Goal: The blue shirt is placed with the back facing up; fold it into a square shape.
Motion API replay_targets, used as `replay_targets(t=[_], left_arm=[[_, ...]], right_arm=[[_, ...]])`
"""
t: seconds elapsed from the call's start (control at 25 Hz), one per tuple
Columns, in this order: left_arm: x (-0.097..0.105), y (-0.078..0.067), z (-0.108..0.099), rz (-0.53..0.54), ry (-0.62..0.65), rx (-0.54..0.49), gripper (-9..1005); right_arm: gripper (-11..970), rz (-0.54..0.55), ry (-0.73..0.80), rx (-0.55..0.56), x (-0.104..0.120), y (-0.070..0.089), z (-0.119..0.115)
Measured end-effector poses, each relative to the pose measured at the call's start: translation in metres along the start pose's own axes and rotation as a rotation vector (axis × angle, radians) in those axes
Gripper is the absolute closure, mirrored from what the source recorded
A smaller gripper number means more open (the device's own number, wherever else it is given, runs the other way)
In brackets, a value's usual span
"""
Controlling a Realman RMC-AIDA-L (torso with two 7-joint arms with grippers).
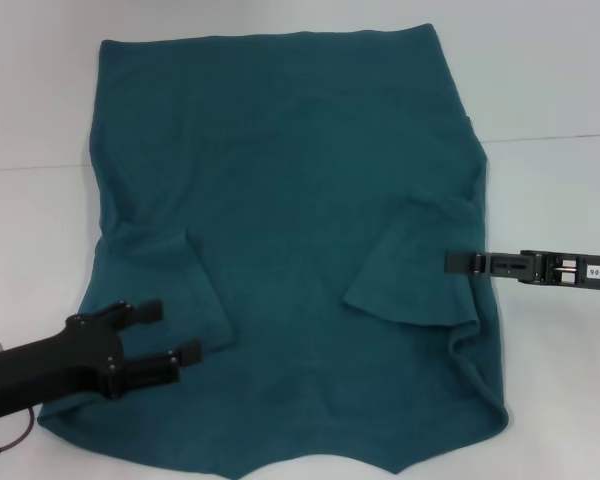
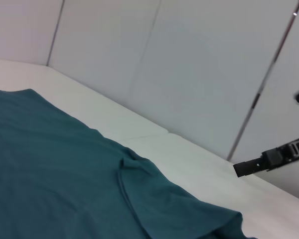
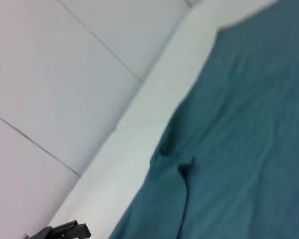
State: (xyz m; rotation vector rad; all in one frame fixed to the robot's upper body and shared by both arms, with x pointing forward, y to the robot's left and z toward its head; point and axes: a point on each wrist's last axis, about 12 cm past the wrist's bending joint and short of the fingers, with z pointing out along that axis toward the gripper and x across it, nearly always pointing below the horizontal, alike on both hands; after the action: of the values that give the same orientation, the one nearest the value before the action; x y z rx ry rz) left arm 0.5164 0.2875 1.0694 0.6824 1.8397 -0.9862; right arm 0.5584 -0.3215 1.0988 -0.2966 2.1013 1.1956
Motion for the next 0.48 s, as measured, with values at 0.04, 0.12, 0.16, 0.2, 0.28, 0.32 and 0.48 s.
replay_targets(t=[0.04,0.12,0.16,0.2,0.28,0.32,0.48], left_arm=[[0.000,0.001,-0.002,-0.008,-0.003,-0.006,46],[-0.001,0.003,-0.005,-0.029,-0.008,-0.019,46],[-0.001,0.003,-0.006,-0.040,-0.009,-0.023,46],[-0.001,0.004,-0.007,-0.047,-0.008,-0.025,46],[-0.001,0.005,-0.010,-0.064,-0.006,-0.032,46],[-0.001,0.005,-0.011,-0.079,-0.003,-0.039,46],[0.001,0.011,-0.021,-0.144,0.018,-0.103,46]], right_arm=[[189,-0.019,-0.013,-0.001,0.001,0.000,0.001],[185,-0.045,-0.031,0.006,0.003,-0.001,0.002],[183,-0.051,-0.035,0.014,0.003,-0.002,0.004],[130,-0.058,-0.038,0.023,0.004,-0.003,0.006],[24,-0.068,-0.042,0.043,0.004,-0.004,0.010],[24,-0.070,-0.043,0.050,0.004,-0.005,0.013],[24,-0.069,-0.051,0.061,0.005,-0.004,0.022]])
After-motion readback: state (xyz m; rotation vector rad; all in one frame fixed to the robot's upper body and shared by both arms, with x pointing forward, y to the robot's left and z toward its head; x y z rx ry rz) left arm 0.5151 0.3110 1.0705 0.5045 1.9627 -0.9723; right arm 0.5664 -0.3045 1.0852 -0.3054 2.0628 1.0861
